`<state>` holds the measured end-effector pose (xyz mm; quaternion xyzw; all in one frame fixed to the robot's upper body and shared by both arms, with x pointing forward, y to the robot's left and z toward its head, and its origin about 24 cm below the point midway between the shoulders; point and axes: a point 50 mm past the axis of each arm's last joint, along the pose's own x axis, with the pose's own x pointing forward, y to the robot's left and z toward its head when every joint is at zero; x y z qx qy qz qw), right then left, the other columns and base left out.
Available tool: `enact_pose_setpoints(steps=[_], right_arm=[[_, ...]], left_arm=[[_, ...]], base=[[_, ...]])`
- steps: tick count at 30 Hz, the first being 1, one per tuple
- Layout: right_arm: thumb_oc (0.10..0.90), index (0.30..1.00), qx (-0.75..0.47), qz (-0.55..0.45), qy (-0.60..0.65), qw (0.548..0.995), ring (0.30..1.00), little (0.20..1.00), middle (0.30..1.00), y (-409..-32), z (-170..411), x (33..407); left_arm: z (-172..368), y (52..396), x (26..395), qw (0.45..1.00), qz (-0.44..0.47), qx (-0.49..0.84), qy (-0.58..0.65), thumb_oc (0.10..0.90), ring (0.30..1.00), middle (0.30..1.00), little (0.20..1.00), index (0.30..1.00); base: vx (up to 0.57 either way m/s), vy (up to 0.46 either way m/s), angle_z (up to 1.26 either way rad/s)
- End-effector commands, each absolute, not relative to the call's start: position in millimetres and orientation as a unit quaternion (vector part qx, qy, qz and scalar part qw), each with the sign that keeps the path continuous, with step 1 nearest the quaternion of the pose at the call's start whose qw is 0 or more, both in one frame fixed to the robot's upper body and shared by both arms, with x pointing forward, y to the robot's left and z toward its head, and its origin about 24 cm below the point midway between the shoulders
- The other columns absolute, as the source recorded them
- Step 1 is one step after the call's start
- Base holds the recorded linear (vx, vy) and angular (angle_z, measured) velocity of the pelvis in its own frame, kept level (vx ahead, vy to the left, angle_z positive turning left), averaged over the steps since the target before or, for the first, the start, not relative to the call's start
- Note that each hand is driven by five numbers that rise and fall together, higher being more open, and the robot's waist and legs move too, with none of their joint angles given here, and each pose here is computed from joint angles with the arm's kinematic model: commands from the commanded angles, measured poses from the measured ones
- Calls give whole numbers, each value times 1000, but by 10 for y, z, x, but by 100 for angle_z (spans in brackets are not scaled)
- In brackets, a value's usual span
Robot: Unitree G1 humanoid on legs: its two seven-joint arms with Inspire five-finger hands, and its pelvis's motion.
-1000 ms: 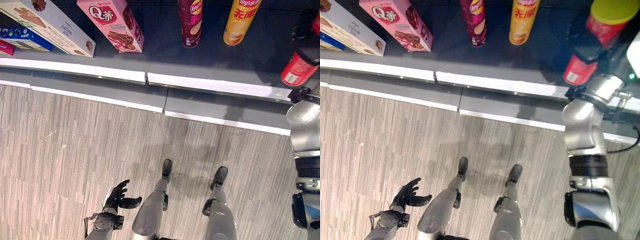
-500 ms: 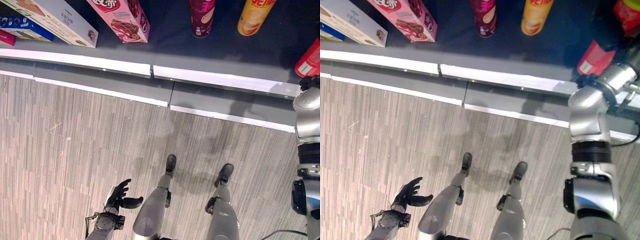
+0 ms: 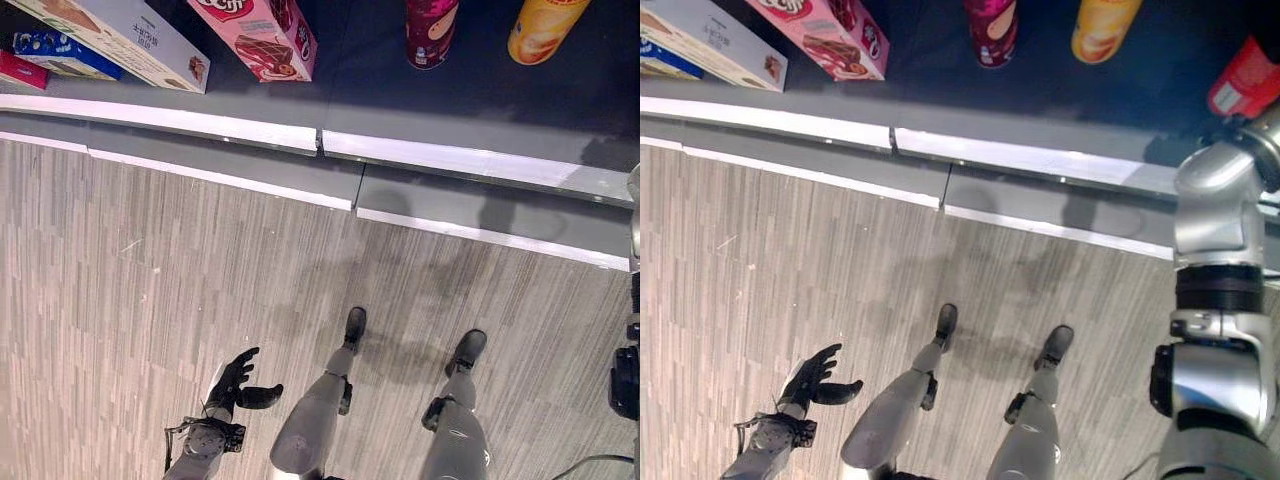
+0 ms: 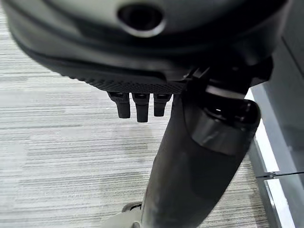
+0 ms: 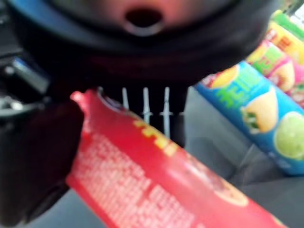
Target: Put the goods on the table back onto the shelves and tidy them up.
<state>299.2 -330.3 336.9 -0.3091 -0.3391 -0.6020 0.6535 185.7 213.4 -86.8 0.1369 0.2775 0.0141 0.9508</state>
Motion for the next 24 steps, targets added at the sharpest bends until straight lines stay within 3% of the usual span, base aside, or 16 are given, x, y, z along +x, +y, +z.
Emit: enact_pose_setpoints(steps=[1, 14, 15, 16, 17, 24], right_arm=[[400, 300, -323, -638, -463, 523, 300, 300, 300, -3306, 4148, 2486], [400, 300, -323, -644, -457, 522, 300, 300, 300, -3358, 4168, 2467], [478, 418, -321, -645, -456, 523, 418, 418, 418, -3359, 4158, 2475], [722, 782, -320, -645, -454, 525, 782, 782, 782, -3355, 4146, 2484], [800, 900, -320, -645, -452, 526, 900, 900, 900, -3361, 4132, 2489], [800, 900, -295, -650, -444, 541, 900, 900, 900, -3387, 4006, 2522]], left_arm=[[-864, 2286, 1743, 943, 8, 175, 283, 800, 900, 900, 900, 900], [-782, 2332, 1809, 948, 7, 180, 264, 800, 900, 900, 900, 900], [-774, 2335, 1816, 948, 7, 181, 262, 800, 900, 900, 900, 900], [-771, 2341, 1820, 947, 6, 184, 262, 800, 900, 900, 900, 900], [-771, 2342, 1819, 947, 6, 184, 262, 800, 900, 900, 900, 900], [-734, 2363, 1856, 947, 5, 196, 255, 800, 900, 900, 900, 900]], base=[[18, -51, 2], [4, -19, 2], [0, 0, 0], [0, 0, 0], [0, 0, 0], [-7, -3, 2]])
